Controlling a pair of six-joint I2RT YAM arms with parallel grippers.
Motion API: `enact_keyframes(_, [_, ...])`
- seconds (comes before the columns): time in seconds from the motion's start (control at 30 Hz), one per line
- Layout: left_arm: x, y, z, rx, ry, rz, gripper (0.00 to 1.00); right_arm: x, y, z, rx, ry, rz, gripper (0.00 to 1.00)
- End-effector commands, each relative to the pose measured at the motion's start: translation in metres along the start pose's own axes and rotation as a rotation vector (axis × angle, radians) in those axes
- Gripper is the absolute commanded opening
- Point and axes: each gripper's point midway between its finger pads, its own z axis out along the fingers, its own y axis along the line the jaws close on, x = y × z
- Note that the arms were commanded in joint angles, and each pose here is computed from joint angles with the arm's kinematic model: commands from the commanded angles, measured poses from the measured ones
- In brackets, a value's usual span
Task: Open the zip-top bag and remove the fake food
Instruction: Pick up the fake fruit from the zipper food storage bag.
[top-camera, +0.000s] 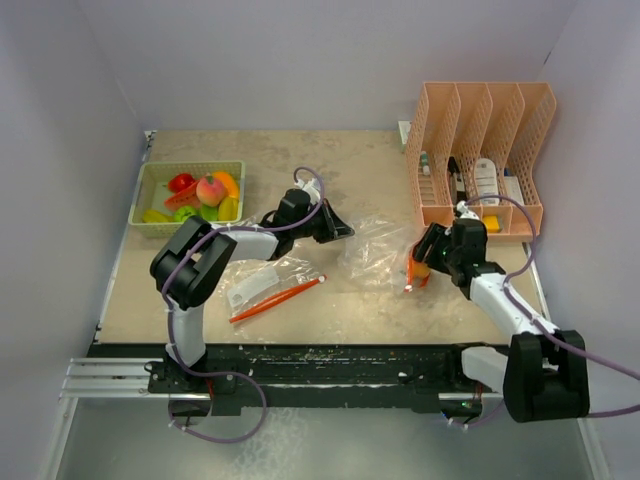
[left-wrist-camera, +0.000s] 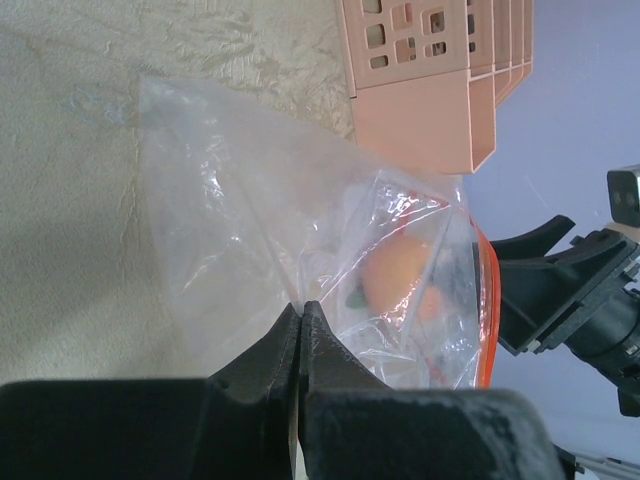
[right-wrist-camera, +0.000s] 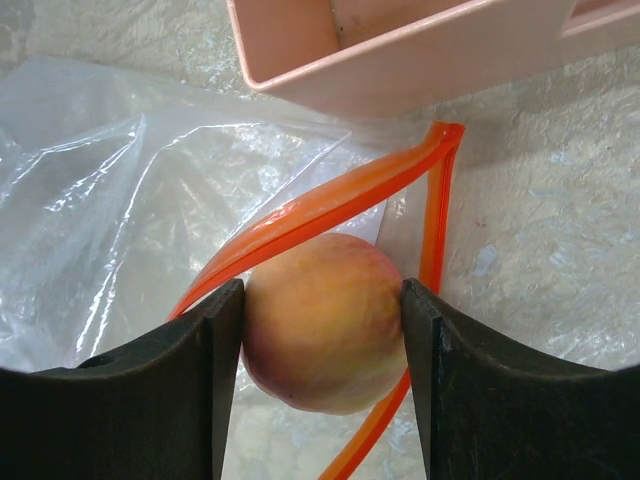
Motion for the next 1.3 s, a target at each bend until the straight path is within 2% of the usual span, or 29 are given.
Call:
enact_keyframes(0.0, [-0.010, -0.019, -0.002, 0.066, -0.026, 0.014, 0.00, -0.001, 0.004, -0.015, -0.013, -0.008, 0.012, 0.24])
enact_keyframes(0.23, [-0.011, -0.022, -0.006, 0.070, -0.030, 0.015, 0.00, -0.025, 0.014, -0.042, -0.017, -0.077, 0.047, 0.22])
enact_keyframes(0.4, [-0.017, -0.034, -0.011, 0.098, -0.039, 0.026, 0.14, -0.044, 0.019, -0.067, -0.006, -0.137, 0.043, 0.22])
enact_keyframes(0.5, [-0.019, -0.041, -0.013, 0.119, -0.039, 0.040, 0.30, -0.058, 0.029, -0.086, -0.039, -0.187, 0.055, 0.22])
enact_keyframes(0.57, [-0.020, -0.046, -0.015, 0.130, -0.039, 0.054, 0.48, -0.069, 0.036, -0.102, -0.063, -0.226, 0.064, 0.22])
enact_keyframes(0.7, [-0.026, -0.059, -0.020, 0.173, -0.058, 0.123, 0.75, -0.091, 0.051, -0.132, -0.109, -0.298, 0.069, 0.22])
enact_keyframes(0.83, [-0.032, -0.069, -0.026, 0.190, -0.081, 0.189, 0.90, -0.104, 0.068, -0.149, -0.170, -0.320, 0.076, 0.22])
enact_keyframes(1.0, [-0.037, -0.094, -0.043, 0.271, -0.124, 0.311, 0.94, -0.108, 0.088, -0.154, -0.271, -0.308, 0.085, 0.22])
enact_keyframes(1.17, [-0.017, -0.170, -0.085, 0.620, -0.180, 0.608, 0.92, -0.090, 0.112, -0.132, -0.410, -0.178, 0.102, 0.22])
enact_keyframes(1.27, [0.004, -0.197, -0.093, 0.701, -0.162, 0.744, 0.94, -0.098, 0.127, -0.131, -0.495, -0.196, 0.123, 0.22])
